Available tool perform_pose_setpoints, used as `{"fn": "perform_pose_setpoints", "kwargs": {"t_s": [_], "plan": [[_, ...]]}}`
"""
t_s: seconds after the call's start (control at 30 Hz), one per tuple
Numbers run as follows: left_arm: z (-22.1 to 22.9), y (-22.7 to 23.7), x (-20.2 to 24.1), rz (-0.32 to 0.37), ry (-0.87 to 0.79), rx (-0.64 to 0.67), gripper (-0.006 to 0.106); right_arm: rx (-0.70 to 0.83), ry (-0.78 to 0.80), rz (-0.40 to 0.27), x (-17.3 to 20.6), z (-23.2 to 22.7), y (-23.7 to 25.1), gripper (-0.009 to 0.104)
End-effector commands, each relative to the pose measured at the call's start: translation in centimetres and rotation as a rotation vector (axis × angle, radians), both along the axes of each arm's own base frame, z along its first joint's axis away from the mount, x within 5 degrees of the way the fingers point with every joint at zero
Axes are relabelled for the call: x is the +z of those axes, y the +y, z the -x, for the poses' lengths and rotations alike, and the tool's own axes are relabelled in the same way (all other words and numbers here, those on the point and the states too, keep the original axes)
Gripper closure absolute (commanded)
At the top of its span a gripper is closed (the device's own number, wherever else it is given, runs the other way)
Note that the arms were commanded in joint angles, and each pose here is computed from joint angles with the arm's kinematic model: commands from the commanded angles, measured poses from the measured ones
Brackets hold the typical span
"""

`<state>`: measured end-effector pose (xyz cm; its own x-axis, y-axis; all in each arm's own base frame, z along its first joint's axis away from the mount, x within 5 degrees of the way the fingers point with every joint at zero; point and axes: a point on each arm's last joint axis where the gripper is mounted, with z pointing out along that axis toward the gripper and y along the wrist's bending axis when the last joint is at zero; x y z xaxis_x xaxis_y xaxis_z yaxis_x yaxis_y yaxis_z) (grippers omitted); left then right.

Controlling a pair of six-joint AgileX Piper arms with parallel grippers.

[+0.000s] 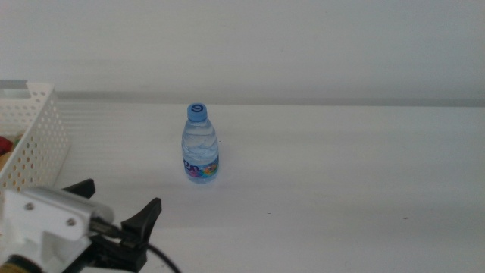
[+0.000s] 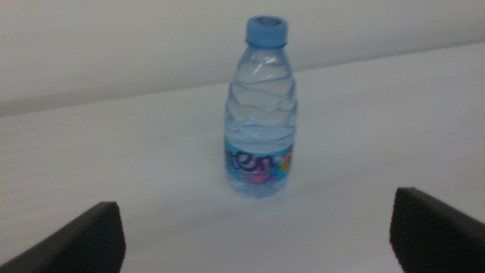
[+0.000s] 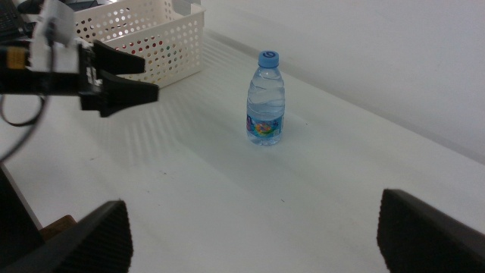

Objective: Use arms to grab the bottles and put them into the dustbin to the left of the table.

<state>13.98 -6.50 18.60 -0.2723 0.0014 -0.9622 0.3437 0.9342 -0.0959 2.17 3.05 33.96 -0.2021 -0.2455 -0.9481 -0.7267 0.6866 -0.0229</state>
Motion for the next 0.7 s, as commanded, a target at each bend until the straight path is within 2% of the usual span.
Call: {"fn": "perform_pose_setpoints", "kwargs": {"t_s": [0.0, 0.07, 0.2, 0.43, 0.67], "plan": [[-0.8, -0.2, -0.6, 0.000, -0.031, 0.029, 0.007, -0.001, -0.009, -0.005, 0.0, 0.0, 0.0, 0.009], [-1.5, -0.4, -1.2, -0.007, -0.043, 0.043, 0.007, -0.001, -0.009, -0.005, 0.0, 0.0, 0.0, 0.009], [-2.6, -0.8, -2.0, 0.022, -0.065, 0.072, 0.007, -0.001, -0.009, -0.005, 0.0, 0.0, 0.0, 0.009], [-5.6, -2.7, -3.6, -0.017, -0.044, 0.048, 0.007, -0.003, -0.004, -0.009, 0.0, 0.0, 0.0, 0.009], [-8.7, -4.8, -4.1, -0.021, -0.055, 0.011, 0.007, -0.003, -0.004, -0.009, 0.0, 0.0, 0.0, 0.009]]}}
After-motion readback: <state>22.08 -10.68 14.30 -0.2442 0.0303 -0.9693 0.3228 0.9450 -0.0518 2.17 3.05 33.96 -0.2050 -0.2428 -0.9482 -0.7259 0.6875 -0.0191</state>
